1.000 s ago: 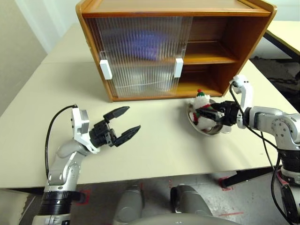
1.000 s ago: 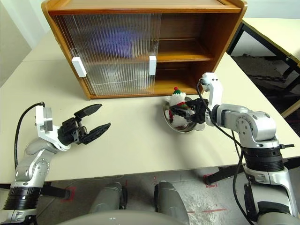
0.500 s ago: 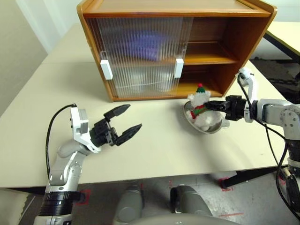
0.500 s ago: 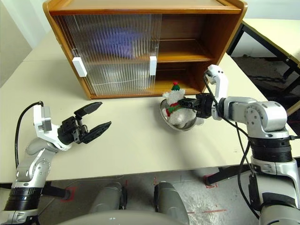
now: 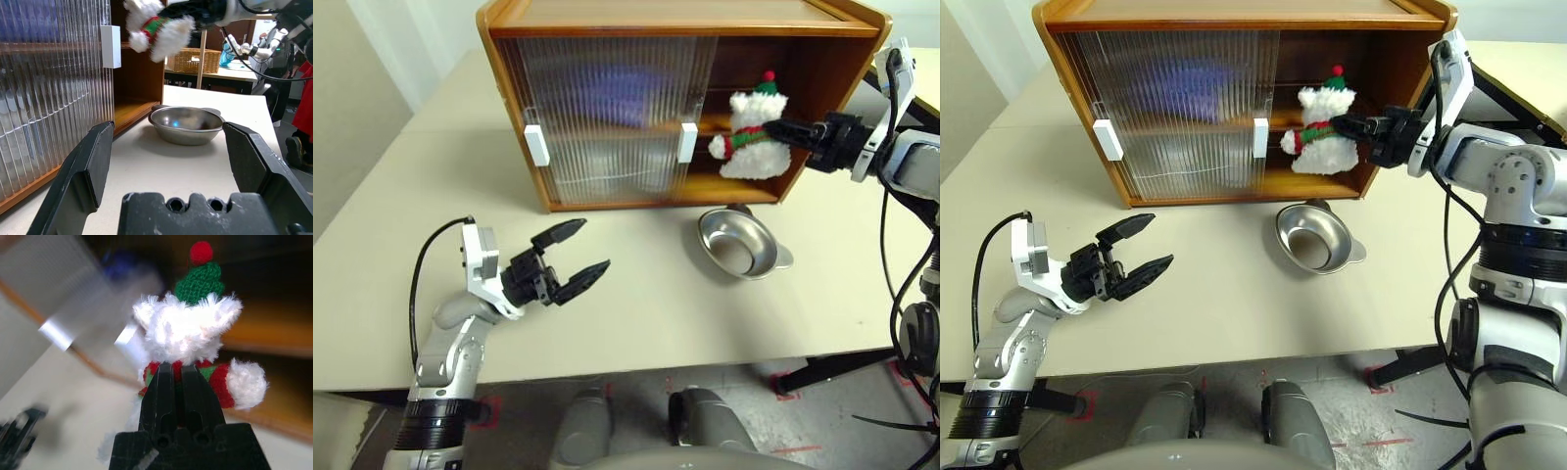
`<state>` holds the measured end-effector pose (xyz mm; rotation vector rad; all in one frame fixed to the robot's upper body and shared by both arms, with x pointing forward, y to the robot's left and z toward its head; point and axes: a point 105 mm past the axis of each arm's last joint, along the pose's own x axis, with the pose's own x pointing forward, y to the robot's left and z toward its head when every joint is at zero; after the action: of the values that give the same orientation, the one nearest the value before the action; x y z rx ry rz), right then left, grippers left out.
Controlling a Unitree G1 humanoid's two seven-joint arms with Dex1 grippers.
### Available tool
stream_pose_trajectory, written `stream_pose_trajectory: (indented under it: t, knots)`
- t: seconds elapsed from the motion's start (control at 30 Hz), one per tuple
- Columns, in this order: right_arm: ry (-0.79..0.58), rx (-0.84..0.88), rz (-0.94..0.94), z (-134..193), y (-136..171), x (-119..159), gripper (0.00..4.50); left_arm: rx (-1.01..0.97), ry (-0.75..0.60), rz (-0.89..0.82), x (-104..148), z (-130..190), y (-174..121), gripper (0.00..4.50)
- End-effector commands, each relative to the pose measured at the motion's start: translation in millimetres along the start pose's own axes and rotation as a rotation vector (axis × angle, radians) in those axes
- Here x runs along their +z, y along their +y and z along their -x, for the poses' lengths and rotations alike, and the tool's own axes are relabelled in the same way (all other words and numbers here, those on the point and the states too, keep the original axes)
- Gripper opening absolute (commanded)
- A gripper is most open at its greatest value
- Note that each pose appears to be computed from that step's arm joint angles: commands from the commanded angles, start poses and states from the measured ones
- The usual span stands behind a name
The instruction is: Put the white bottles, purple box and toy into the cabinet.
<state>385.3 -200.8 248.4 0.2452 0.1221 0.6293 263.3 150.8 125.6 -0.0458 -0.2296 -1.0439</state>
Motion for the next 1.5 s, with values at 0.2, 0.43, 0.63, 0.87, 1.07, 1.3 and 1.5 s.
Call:
stream_pose_trajectory:
  t: [0.2, 0.43, 0.63, 0.87, 1.07, 1.3, 1.5]
  knots:
    - [-0.265, -0.129, 0.121, -19, -27, 40, 0.01, 0.011, 0.015, 0.001, -3, 1, 0, 4.50]
    - [-0.269, -0.138, 0.174, -35, -30, 35, 0.01, 0.048, -0.035, 0.005, 4, 0, 3, 4.50]
    - [-0.290, -0.154, 0.203, -37, -30, 38, 2.14, 0.057, -0.044, 0.002, 6, -2, 3, 4.50]
    - [-0.301, -0.207, 0.279, -16, -42, 53, 4.46, 0.055, -0.036, 0.010, 4, -2, 3, 4.50]
    - [-0.160, -0.138, 0.260, 9, -46, 40, 4.46, 0.052, -0.033, 0.007, 4, -3, 5, 4.50]
    - [0.218, -0.084, -0.052, 80, -50, -42, 4.46, 0.058, -0.027, 0.008, 3, 1, 4, 4.50]
    - [0.351, -0.184, -0.348, 128, -57, -113, 4.46, 0.045, -0.036, 0.019, 1, -5, 2, 4.50]
